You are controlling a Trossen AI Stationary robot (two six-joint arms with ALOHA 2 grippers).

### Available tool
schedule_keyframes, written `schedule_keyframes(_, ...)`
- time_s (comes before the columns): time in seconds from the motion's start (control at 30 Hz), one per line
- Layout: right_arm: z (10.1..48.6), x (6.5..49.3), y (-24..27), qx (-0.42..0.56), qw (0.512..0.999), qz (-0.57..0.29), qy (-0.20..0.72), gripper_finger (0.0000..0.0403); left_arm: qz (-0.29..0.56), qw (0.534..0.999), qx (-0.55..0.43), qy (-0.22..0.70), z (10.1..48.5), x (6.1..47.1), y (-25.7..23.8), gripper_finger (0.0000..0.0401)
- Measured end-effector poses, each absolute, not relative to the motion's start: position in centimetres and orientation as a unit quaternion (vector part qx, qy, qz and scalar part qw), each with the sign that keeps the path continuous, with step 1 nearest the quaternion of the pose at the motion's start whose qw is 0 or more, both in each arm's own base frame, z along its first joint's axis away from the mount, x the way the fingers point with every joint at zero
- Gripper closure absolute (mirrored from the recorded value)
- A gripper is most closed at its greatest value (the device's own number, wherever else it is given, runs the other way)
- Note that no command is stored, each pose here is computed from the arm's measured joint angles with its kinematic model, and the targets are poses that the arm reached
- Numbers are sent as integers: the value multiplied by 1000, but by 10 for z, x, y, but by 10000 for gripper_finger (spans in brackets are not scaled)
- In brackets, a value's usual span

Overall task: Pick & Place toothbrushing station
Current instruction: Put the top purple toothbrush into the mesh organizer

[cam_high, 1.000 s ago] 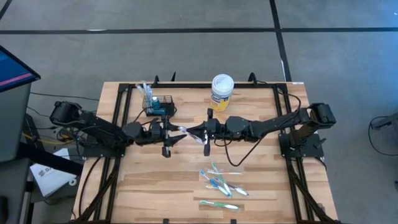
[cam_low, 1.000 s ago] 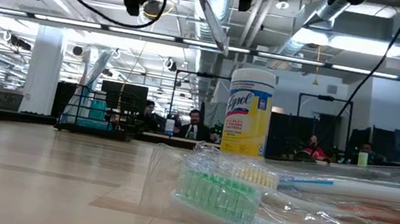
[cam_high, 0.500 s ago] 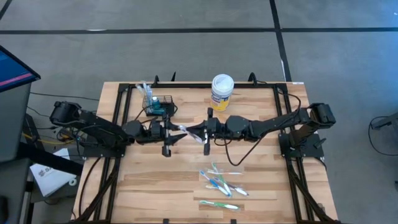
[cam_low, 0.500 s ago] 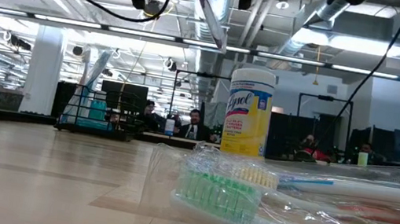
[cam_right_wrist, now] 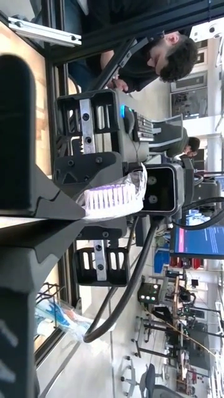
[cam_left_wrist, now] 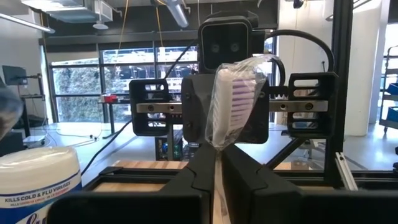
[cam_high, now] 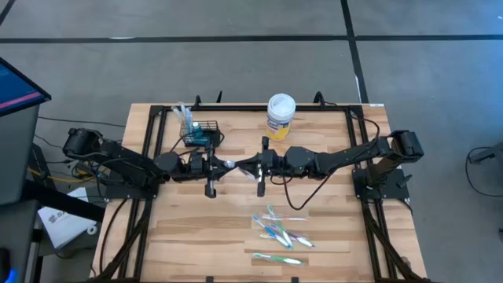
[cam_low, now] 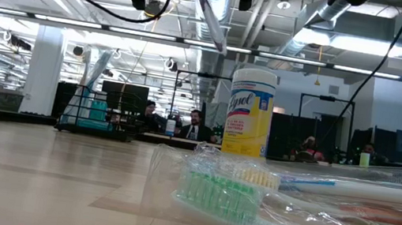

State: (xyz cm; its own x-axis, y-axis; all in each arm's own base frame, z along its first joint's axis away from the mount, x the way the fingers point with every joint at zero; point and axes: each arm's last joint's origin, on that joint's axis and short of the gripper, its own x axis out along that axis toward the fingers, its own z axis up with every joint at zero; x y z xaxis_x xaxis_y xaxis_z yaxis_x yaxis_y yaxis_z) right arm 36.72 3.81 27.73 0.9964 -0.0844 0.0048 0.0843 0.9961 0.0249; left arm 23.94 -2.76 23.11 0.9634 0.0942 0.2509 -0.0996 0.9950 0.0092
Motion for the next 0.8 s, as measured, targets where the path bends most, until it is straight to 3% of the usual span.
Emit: schedule_keyframes(0.8, 278, 366, 33, 8, 997, -73, 4, 403, 85, 989, 7, -121, 230, 239, -25, 399)
